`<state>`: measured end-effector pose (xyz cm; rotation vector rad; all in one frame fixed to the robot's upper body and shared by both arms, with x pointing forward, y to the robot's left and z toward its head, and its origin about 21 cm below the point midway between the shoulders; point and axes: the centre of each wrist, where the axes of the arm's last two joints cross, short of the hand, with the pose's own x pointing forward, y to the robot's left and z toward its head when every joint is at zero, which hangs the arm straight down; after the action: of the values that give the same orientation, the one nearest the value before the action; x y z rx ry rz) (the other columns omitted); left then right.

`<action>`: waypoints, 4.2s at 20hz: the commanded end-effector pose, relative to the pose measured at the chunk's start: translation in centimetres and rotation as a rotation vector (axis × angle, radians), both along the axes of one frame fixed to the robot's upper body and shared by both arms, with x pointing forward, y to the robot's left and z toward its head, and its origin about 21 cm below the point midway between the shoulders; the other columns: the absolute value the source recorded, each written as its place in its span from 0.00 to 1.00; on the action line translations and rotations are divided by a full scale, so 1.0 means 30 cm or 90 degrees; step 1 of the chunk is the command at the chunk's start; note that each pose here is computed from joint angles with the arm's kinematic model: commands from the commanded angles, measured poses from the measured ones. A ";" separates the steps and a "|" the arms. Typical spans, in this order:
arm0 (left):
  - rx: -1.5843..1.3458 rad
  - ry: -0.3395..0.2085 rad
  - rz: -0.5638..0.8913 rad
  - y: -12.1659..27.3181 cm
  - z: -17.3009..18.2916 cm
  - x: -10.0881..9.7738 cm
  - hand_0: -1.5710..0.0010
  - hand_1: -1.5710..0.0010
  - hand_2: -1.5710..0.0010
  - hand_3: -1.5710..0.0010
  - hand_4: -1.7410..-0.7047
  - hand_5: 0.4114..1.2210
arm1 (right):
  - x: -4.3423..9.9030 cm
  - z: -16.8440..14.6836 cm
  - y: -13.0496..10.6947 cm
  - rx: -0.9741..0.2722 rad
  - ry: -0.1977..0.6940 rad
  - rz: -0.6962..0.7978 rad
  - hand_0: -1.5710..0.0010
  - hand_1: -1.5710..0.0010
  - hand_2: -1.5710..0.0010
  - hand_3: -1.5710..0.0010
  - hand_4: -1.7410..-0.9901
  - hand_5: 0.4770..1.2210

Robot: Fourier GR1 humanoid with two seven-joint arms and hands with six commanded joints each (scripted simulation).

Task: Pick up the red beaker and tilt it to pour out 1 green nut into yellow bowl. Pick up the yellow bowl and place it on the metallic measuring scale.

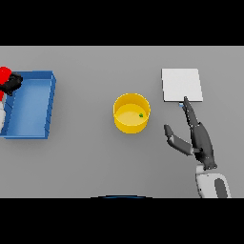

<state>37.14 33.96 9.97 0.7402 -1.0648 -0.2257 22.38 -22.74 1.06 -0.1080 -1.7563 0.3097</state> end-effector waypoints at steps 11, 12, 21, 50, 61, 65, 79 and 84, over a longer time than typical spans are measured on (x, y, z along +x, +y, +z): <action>0.029 0.114 -0.136 0.014 0.010 -0.053 0.87 0.89 0.89 0.89 0.90 0.27 | 0.007 -0.005 0.011 -0.018 0.002 -0.008 1.00 1.00 1.00 1.00 0.78 0.25; 0.039 0.109 -0.136 0.017 0.006 -0.053 0.90 0.91 0.91 0.91 0.91 0.27 | 0.006 -0.005 0.009 -0.021 -0.001 -0.009 1.00 1.00 1.00 1.00 0.78 0.25; -0.008 0.002 -0.165 -0.028 0.016 -0.057 0.99 0.99 0.99 0.99 0.91 0.31 | 0.081 0.079 0.023 -0.226 -0.008 0.097 1.00 1.00 1.00 1.00 0.85 0.25; -0.008 0.025 -0.171 0.003 0.009 -0.069 1.00 1.00 1.00 1.00 0.91 0.36 | 0.416 0.122 0.317 -0.884 -0.039 0.558 1.00 1.00 1.00 0.99 0.74 0.28; -0.007 0.018 -0.179 0.011 0.008 -0.065 1.00 1.00 1.00 1.00 0.92 0.37 | 0.428 0.122 0.309 -0.874 -0.040 0.588 0.29 0.30 0.32 0.44 0.22 0.85; 0.004 0.023 -0.175 0.005 0.012 -0.056 1.00 1.00 1.00 1.00 0.92 0.37 | 0.423 0.128 0.319 -0.875 -0.017 0.580 0.12 0.12 0.18 0.30 0.09 0.94; -0.012 0.013 -0.184 0.003 0.030 -0.051 1.00 1.00 1.00 1.00 0.92 0.36 | 0.410 0.326 0.267 -0.894 -0.021 0.500 0.01 0.01 0.08 0.24 0.00 1.00; -0.021 0.014 -0.186 -0.009 0.026 -0.060 1.00 1.00 1.00 1.00 0.90 0.36 | 0.424 0.369 0.236 -0.896 -0.013 0.449 0.03 0.00 0.03 0.25 0.00 1.00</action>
<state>35.32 33.71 10.72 0.5491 -1.1508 -0.4637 35.12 -15.70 12.15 -0.4887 -1.2230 2.0040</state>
